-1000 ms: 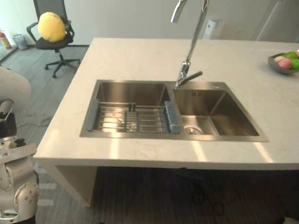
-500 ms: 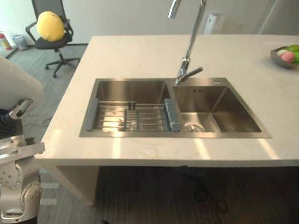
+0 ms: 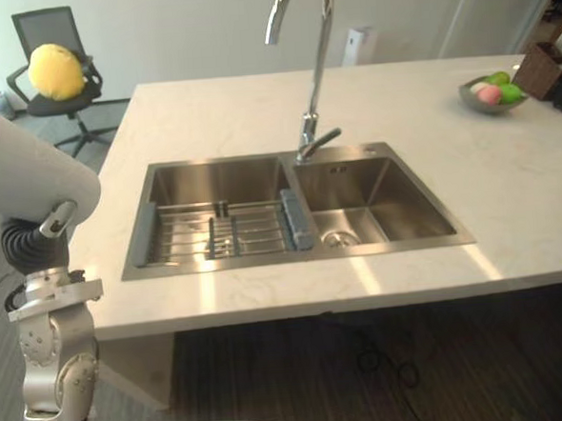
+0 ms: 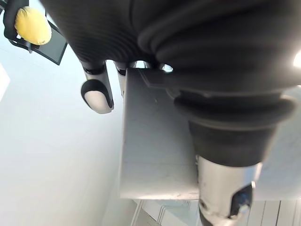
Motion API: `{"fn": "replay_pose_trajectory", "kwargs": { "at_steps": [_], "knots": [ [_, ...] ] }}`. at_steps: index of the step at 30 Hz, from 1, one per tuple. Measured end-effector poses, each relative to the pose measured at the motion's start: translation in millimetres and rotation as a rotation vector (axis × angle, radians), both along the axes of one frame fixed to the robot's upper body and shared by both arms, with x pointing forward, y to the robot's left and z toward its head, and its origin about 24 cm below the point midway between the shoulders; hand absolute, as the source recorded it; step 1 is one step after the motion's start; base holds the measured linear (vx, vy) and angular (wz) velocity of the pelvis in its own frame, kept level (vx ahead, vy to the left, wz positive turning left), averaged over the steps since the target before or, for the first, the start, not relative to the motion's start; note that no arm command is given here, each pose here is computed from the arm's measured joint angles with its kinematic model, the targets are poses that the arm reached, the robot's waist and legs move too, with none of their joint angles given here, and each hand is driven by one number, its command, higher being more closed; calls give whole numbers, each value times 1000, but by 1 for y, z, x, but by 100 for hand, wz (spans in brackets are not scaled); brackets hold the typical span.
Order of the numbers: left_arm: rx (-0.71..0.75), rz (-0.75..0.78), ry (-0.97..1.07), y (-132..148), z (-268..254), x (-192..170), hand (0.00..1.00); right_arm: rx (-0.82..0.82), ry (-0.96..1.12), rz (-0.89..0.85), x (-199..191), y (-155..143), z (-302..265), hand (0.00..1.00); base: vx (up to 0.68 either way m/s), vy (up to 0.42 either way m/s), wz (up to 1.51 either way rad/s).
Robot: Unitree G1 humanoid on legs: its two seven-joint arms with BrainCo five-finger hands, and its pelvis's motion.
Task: Walk over to the sink, pick up the cup, carry it to the dishwasher, place the cup inside the dishwasher, then close the dishwasher door
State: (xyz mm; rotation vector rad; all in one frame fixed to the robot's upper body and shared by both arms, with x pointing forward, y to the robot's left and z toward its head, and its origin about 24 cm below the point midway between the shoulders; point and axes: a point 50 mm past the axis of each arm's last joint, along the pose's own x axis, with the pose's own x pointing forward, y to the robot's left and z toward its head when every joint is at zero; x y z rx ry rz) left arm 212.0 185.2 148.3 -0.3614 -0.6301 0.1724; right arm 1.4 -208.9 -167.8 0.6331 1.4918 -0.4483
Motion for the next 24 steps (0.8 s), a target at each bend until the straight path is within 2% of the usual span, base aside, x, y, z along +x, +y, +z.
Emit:
{"fn": "replay_pose_trajectory", "kwargs": {
  "at_steps": [6, 9, 15, 18, 22, 24],
  "knots": [
    [-13, 36, 0, 5, 0, -2, 100, -7, 3, 30, 4, -1, -1, 0, -14, -32, 23],
    [-17, 93, 20, 14, -3, -12, 100, 5, 18, 113, 2, -2, -1, 0, -77, -33, 91],
    [24, 240, 86, 39, -7, -39, 100, 70, 6, 188, 4, -8, 0, 0, -126, -28, 145],
    [25, 330, 114, 54, -10, -48, 100, 86, -4, 253, 17, -12, 0, 0, -94, -60, 172],
    [39, 366, 104, 61, -7, -52, 100, 43, 64, 306, 18, -32, 5, 0, 230, 57, 157],
    [35, 316, 62, 55, -2, -46, 100, 5, 26, 261, 23, -43, 9, 0, -122, 121, 240]
  ]
}}
